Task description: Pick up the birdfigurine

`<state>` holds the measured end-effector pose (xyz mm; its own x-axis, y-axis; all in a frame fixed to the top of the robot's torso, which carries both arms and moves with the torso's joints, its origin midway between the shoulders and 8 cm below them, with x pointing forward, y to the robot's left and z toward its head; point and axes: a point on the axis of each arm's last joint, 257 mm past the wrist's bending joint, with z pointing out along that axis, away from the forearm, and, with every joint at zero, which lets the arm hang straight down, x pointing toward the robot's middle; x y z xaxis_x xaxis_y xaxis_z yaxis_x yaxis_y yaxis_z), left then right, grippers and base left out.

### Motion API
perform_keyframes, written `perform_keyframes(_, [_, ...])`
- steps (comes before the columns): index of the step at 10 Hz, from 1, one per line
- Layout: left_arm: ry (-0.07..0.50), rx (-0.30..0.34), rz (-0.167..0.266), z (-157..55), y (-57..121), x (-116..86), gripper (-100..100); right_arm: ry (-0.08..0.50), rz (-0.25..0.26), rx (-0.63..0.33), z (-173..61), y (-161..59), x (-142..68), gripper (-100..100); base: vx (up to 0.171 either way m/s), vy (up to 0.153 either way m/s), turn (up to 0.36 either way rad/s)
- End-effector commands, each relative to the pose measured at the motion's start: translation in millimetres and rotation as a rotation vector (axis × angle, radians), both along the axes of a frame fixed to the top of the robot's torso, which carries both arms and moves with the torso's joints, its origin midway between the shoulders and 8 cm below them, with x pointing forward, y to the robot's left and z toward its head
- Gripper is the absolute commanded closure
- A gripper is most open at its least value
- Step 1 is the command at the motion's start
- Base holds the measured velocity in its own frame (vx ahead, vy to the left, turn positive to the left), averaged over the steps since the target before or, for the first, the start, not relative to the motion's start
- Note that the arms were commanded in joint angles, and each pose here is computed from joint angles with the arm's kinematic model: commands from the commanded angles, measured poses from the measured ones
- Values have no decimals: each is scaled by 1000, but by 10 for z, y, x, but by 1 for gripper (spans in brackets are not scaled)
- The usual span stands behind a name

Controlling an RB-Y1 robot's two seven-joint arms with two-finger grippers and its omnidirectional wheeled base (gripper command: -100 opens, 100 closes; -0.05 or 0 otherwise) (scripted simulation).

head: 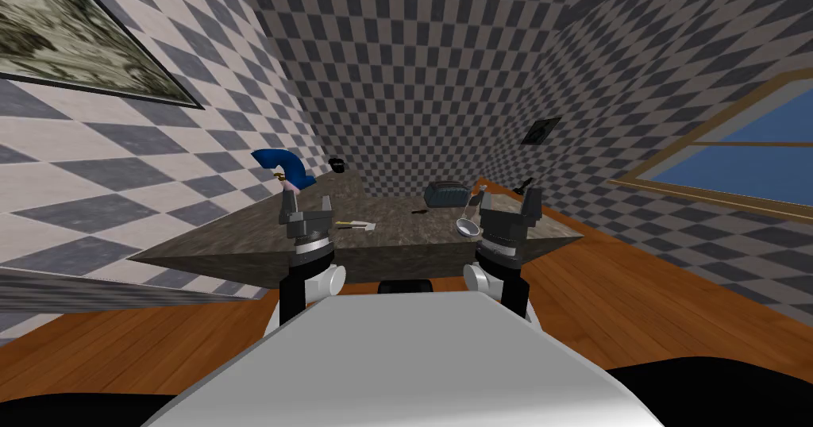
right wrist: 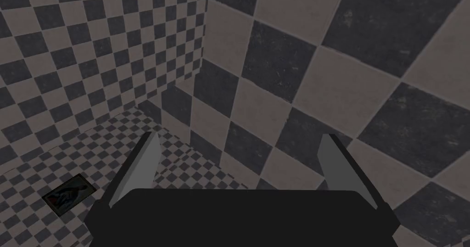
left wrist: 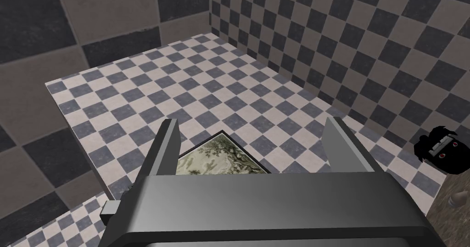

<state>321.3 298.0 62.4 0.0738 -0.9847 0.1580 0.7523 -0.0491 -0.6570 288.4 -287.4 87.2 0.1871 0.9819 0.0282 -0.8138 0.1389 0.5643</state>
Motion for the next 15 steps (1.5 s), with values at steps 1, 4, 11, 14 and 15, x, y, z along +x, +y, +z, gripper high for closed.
perform_keyframes(1, [0, 0, 0, 0, 0, 0, 0, 3, 23, -30, 0, 60, 14, -100, -21, -11, 41])
perform_keyframes(4, [0, 0, 0, 0, 0, 0, 0, 13, 87, -99, -32, 210, 61, -100, -66, -26, 88])
perform_keyframes(11, [0, 0, 0, 0, 0, 0, 0, 63, 226, -248, -264, 509, 222, -100, -52, -36, 128])
perform_keyframes(14, [0, 0, 0, 0, 0, 0, 0, 102, 284, -318, -450, 620, 314, -100, -50, -42, 187])
perform_keyframes(15, [0, 0, 0, 0, 0, 0, 0, 108, 294, -341, -461, 645, 313, -100, -37, -45, 109])
